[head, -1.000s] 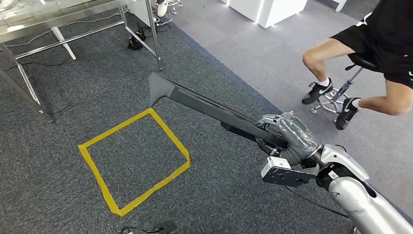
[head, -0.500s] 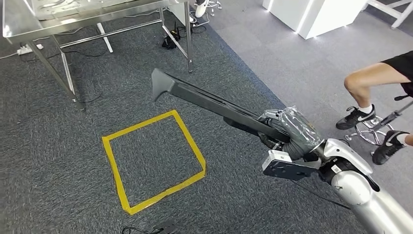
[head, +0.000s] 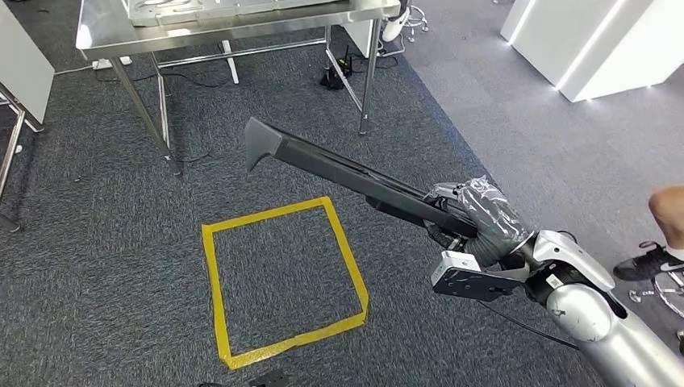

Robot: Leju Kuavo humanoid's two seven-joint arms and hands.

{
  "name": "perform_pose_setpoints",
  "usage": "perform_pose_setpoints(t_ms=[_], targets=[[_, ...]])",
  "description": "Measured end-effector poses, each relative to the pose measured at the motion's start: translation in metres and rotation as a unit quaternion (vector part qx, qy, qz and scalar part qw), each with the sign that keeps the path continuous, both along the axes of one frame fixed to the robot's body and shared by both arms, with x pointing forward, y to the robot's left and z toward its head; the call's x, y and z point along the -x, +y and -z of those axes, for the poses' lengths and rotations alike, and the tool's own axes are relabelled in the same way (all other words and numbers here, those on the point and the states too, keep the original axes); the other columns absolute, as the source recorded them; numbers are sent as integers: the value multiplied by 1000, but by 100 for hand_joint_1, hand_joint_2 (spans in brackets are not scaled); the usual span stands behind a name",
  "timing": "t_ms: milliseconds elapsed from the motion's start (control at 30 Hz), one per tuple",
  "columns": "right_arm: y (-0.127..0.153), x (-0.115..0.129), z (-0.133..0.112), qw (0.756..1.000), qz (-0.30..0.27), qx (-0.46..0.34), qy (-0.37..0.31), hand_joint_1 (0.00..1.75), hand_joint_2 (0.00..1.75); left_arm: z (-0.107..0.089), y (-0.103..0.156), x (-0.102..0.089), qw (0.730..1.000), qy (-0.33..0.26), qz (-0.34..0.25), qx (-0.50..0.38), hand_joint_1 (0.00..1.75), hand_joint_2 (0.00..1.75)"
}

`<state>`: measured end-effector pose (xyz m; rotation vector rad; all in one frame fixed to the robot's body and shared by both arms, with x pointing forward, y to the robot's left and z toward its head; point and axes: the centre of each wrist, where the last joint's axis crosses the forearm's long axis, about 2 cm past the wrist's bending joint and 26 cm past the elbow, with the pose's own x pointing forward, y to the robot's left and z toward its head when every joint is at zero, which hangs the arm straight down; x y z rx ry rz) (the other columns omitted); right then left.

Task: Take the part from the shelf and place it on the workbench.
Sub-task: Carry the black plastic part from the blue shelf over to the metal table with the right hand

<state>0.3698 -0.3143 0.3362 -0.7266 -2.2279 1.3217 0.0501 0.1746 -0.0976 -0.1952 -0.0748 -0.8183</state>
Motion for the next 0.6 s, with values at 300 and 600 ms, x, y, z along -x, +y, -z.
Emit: perform_pose_setpoints(t_ms=[300,600], targets=[[2,-1,4,1000,4,9,11,175,175,1,-3,10,1000,9,-2,4,0,175],[4,-2,0,1000,4,10,7,175,175,1,-1,6,1000,6,-5,3,0,175]])
